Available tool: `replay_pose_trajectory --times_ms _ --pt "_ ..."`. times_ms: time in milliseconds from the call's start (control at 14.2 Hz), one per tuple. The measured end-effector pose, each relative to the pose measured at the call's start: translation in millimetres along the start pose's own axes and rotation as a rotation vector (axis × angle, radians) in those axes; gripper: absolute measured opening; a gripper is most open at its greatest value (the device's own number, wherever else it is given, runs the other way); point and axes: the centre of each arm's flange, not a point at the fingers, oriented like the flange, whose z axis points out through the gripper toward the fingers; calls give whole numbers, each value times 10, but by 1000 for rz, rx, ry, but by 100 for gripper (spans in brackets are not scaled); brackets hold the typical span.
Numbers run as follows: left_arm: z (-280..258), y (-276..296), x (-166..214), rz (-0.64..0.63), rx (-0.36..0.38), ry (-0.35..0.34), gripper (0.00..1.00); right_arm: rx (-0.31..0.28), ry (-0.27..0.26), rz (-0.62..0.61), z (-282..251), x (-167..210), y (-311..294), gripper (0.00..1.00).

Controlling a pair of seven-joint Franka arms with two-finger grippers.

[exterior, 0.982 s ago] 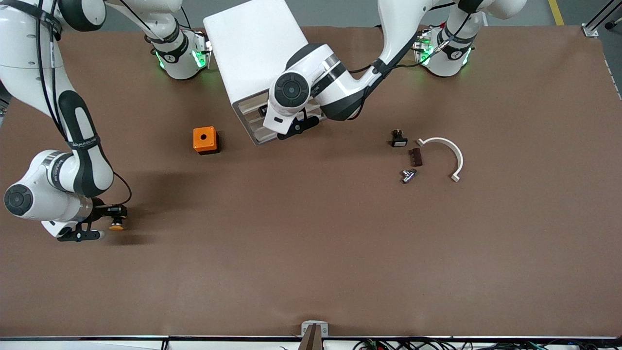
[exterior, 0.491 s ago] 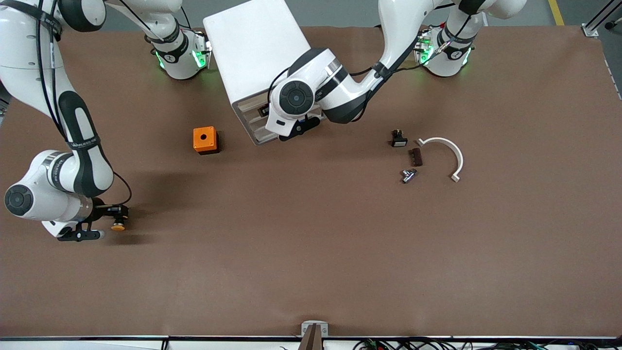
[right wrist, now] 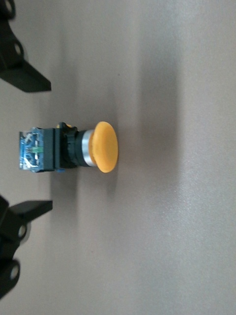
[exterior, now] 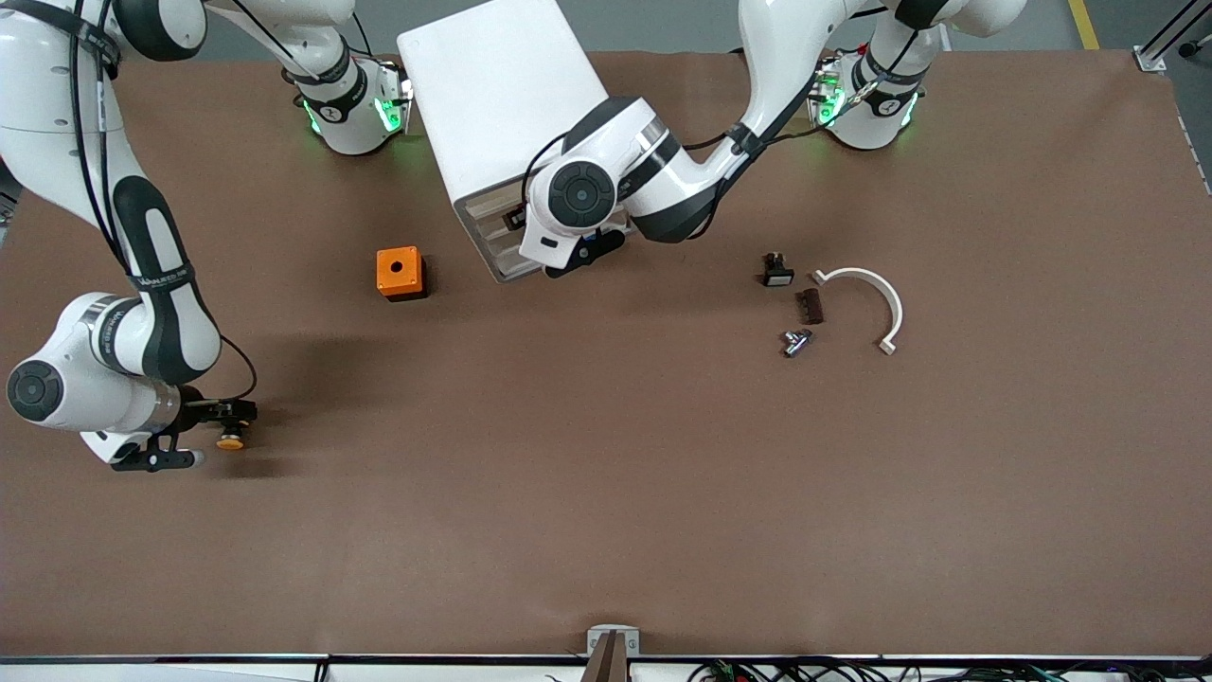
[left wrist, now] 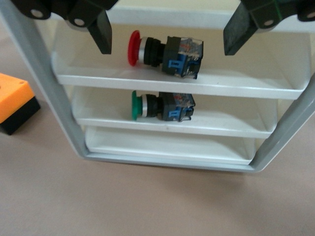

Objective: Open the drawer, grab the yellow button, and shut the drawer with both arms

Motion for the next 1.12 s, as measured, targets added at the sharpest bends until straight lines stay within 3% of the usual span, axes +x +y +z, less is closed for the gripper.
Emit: replay_pose_trajectory --times_ms 211,632,912,1123 --pt "-339 -36 219 30 -50 10 100 4 12 -4 -356 -8 -51 100" --pt "-1398 -417 848 266 -150 106 100 -1 73 -24 -1230 -119 -206 100" --pt "-1954 -972 1321 452 -129 186 100 3 117 -28 -1821 -275 -301 100" --pt "-2188 -1429 1542 561 -104 209 100 18 117 2 -2143 -420 -391 100"
